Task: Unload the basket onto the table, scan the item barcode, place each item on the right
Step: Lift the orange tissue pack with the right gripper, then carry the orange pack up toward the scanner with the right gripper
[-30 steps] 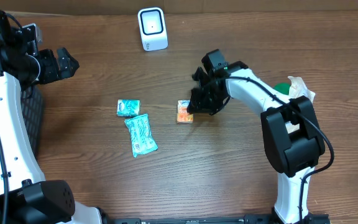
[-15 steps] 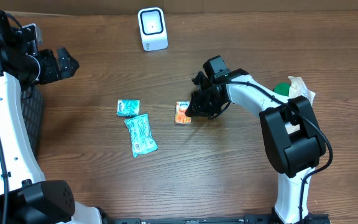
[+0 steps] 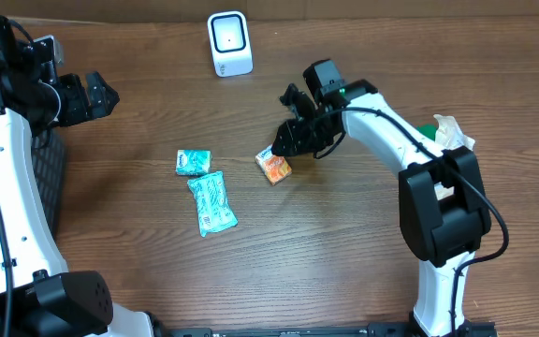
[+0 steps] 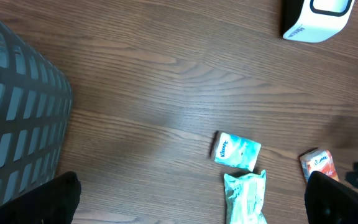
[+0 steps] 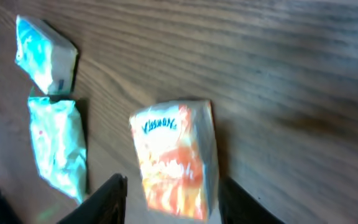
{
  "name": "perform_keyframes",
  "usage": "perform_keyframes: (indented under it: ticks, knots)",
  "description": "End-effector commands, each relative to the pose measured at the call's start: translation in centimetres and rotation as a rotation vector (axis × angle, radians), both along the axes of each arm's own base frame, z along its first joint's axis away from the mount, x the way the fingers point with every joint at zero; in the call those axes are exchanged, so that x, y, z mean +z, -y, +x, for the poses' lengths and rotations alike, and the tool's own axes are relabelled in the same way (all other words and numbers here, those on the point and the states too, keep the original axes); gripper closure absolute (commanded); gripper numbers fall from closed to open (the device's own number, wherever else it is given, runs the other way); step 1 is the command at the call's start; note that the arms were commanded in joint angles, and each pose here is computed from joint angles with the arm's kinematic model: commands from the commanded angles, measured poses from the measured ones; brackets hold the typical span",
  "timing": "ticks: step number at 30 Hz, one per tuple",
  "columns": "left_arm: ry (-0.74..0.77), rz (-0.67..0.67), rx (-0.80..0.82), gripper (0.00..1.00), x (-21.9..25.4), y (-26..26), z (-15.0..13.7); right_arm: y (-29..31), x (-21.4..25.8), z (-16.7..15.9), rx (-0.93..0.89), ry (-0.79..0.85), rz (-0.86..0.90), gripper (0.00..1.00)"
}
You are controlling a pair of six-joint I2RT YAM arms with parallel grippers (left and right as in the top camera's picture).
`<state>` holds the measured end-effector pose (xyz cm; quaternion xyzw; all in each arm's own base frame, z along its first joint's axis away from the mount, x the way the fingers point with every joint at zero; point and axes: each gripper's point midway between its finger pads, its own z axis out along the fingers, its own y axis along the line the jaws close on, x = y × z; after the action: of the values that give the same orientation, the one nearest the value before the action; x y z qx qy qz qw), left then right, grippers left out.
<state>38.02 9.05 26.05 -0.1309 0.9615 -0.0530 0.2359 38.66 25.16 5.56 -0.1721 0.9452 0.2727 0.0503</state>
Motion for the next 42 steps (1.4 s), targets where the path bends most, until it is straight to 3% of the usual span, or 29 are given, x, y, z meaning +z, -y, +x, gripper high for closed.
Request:
perform_keyframes:
  ticks: [1,9,18,30,33,38,42]
  knots:
    - [0.002,0.000,-0.019,0.01,0.0,0.2,0.2,0.5,1.1,0.2,-0.176,-0.107,-0.012,0.54]
    - [0.002,0.000,-0.019,0.01,0.0,0.2,0.2,1.5,-1.5,-2.2,-0.279,-0.205,-0.146,0.54]
    - [0.002,0.000,-0.019,0.00,0.0,0.2,0.2,1.8,-4.0,-3.0,-0.277,-0.206,-0.145,0.64]
    - [0.002,0.000,-0.019,0.00,0.0,0.2,0.2,1.7,-6.2,-4.3,-0.295,-0.241,-0.114,0.69]
    - [0.002,0.000,-0.020,0.00,0.0,0.2,0.2,1.8,-6.8,-4.8,-0.309,-0.264,-0.119,0.75]
    - [0.002,0.000,-0.019,0.00,0.0,0.2,0.2,1.5,-6.9,-4.9,-0.307,-0.269,-0.096,0.96]
    - [0.002,0.000,-0.019,0.00,0.0,0.2,0.2,1.4,-5.9,-4.8,-0.324,-0.305,-0.052,0.96]
